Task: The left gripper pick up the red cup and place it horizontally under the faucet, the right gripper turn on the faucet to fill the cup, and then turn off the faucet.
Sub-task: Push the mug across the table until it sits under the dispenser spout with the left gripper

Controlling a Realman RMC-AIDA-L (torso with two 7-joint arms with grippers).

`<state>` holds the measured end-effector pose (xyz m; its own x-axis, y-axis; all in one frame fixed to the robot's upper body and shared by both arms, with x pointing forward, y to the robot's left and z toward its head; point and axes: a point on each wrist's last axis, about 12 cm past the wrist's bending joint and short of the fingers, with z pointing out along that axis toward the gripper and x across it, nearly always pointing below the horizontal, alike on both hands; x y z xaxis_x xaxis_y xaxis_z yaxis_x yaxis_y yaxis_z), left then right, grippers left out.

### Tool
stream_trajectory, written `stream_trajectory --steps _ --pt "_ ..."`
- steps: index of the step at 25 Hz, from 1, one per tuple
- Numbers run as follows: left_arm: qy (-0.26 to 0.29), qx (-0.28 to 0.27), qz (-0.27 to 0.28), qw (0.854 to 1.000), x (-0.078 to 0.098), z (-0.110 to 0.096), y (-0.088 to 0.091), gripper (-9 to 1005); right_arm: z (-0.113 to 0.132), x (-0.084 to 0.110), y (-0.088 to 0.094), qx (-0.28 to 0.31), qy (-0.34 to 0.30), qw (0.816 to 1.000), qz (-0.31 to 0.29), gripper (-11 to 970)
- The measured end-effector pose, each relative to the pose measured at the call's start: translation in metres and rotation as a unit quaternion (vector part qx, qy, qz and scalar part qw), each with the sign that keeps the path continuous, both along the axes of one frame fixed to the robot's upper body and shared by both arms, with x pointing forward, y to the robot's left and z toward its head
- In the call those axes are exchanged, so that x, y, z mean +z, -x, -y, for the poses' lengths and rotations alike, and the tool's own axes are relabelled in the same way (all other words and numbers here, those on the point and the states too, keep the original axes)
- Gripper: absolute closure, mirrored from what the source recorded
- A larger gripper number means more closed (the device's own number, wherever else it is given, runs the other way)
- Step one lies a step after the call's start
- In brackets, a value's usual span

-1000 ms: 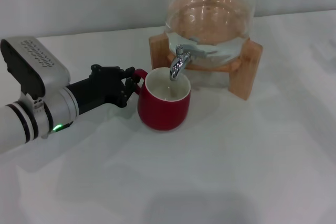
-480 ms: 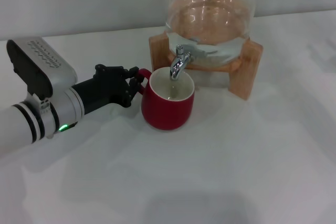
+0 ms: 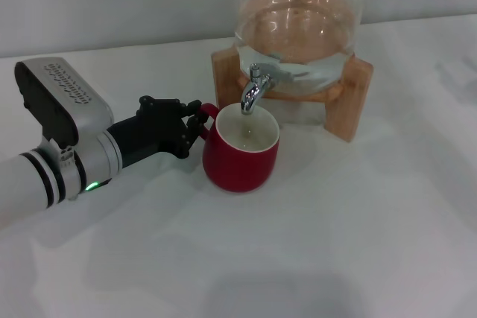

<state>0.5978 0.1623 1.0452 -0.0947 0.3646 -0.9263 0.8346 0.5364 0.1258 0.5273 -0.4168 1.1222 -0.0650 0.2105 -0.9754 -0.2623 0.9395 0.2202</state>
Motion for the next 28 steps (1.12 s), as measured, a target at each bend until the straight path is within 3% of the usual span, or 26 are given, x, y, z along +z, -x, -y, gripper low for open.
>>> stream_trajectory --steps 28 --pt "-0.027 0.009 0.017 0.999 -0.0012 -0.0027 -0.0044 878 -0.0005 0.0011 -0.0006 0.001 0.000 1.000 0.003 327"
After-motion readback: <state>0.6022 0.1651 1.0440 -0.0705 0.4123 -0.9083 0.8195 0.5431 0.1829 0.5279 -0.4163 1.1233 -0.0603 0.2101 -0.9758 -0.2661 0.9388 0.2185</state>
